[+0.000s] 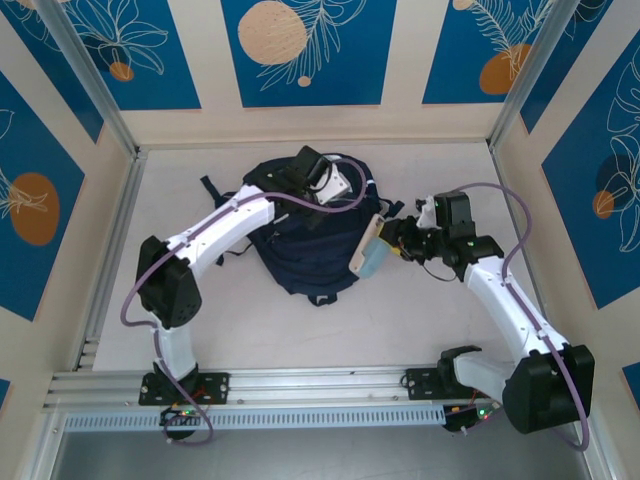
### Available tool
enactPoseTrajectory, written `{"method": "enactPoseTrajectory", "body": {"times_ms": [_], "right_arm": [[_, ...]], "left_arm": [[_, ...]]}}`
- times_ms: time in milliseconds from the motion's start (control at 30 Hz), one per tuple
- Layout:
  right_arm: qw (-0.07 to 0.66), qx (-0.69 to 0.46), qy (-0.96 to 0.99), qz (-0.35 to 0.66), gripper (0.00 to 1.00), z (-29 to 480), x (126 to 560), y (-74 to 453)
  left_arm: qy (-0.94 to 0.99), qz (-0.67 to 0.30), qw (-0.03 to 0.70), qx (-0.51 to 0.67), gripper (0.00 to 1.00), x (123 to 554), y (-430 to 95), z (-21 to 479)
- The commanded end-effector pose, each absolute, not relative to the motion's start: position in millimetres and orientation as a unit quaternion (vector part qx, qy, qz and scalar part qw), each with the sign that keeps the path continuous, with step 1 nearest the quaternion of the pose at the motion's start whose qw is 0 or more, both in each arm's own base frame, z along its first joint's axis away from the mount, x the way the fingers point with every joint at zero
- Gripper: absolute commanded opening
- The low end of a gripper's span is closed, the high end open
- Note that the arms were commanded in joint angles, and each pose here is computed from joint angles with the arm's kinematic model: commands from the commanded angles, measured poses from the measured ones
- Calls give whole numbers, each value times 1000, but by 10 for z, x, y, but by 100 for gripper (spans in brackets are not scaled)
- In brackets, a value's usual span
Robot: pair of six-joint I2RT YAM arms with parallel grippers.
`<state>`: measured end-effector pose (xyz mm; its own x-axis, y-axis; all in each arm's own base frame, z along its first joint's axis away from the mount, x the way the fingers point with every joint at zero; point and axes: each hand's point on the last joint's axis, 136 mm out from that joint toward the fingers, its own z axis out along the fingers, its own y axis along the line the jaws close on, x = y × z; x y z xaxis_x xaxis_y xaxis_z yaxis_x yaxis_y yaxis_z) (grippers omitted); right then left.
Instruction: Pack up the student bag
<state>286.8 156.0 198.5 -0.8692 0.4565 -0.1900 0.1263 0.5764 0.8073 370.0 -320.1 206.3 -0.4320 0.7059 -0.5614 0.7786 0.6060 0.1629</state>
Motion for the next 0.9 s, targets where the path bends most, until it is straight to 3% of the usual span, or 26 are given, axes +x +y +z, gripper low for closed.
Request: {"method": "enactPoseTrajectory", "body": {"times_ms": [0, 267, 633, 867], "right_arm": [[213, 147, 822, 507, 20, 2389, 3062, 1819], [205, 217, 812, 501, 20, 2274, 3588, 2112], [173, 335, 795, 476, 20, 1772, 4056, 2443], [162, 324, 800, 479, 35, 1654, 4183, 2616]], "left_arm": [[807, -153, 421, 385, 0, 3758, -3446, 3065], [810, -185, 434, 349, 0, 3847, -3567, 3343], [822, -195, 417, 336, 0, 3877, -3626, 3216], [826, -189, 414, 332, 0, 3896, -3605, 3177]]}}
